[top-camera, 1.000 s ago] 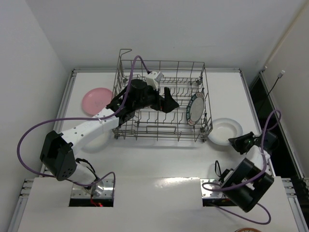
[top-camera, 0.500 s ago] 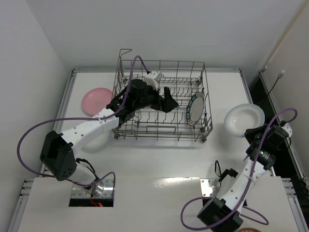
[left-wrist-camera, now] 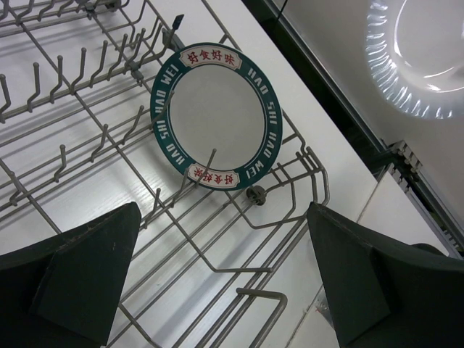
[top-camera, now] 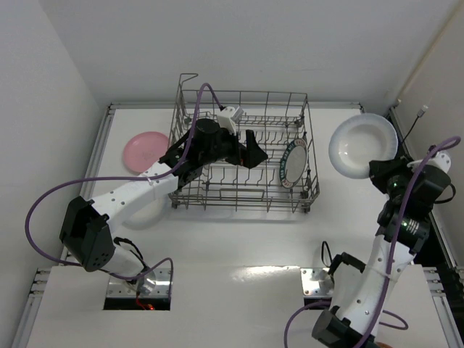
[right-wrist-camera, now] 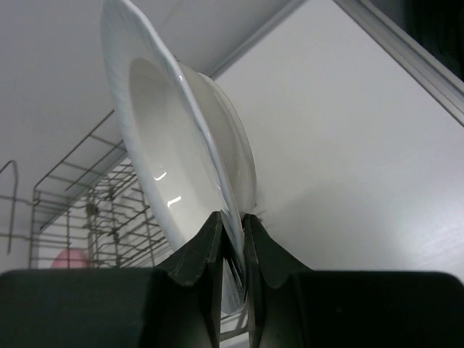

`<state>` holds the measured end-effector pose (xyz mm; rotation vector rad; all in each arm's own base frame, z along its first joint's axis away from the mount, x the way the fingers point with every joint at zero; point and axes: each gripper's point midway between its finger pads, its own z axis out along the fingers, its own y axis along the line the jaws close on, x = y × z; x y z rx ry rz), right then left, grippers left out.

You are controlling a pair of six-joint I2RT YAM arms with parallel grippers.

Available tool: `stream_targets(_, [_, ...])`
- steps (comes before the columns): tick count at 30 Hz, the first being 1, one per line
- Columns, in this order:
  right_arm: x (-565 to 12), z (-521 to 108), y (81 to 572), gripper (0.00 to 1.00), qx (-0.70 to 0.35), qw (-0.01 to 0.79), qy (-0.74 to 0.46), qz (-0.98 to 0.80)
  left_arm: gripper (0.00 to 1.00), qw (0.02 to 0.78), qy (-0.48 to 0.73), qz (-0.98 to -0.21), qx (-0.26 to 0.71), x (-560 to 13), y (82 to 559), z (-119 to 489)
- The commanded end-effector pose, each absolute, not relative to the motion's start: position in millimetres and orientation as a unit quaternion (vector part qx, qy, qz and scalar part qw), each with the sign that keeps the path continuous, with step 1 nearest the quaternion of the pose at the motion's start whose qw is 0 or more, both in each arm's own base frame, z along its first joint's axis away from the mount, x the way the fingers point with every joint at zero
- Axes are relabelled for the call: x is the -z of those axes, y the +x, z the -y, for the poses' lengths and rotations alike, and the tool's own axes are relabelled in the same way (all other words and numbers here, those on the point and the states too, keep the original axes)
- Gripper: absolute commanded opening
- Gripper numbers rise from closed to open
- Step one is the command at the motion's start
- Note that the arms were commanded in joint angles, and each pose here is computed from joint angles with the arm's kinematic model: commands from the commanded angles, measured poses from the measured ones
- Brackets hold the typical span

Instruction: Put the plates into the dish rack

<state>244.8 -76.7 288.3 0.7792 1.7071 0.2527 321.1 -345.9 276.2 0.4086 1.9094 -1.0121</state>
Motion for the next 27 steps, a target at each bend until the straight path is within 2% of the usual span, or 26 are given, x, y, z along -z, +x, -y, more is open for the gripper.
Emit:
stream_targets(1, [-355.0, 48.9, 257.4, 0.00, -0.152, 0.650, 0.240, -0.705, 1.00, 0.478, 0.164, -0.749, 0.429, -308.7, 319.2, 346.8])
stream_targets(6, [-364.4, 25.6, 270.2, 0.00, -0.165, 0.642, 0.198, -0.722, 1.00, 0.471, 0.157, -0.753, 0.432, -307.0, 318.2, 346.8])
stream_targets(10, [-348.0, -8.1, 293.4, 0.00, -0.157, 0.601, 0.170, -0.765, 1.00, 0.468, 0.157, -0.756, 0.430, -302.9, 319.5, 347.9])
stream_targets(12, [-318.3, -17.0, 311.8, 0.00, -0.107, 0.553, 0.182, -0.806, 1.00, 0.468, 0.157, -0.756, 0.430, -302.9, 319.5, 347.9])
stream_targets(16, [-302.0, -24.9, 322.4, 0.00, -0.035, 0.540, 0.191, -0.819, 1.00, 0.467, 0.160, -0.758, 0.427, -298.3, 319.2, 347.2])
stream_targets(27, [-300.4, -70.0, 353.0, 0.00, 0.089, 0.526, 0.178, -0.827, 1.00, 0.466, 0.157, -0.762, 0.422, -294.0, 322.1, 347.3])
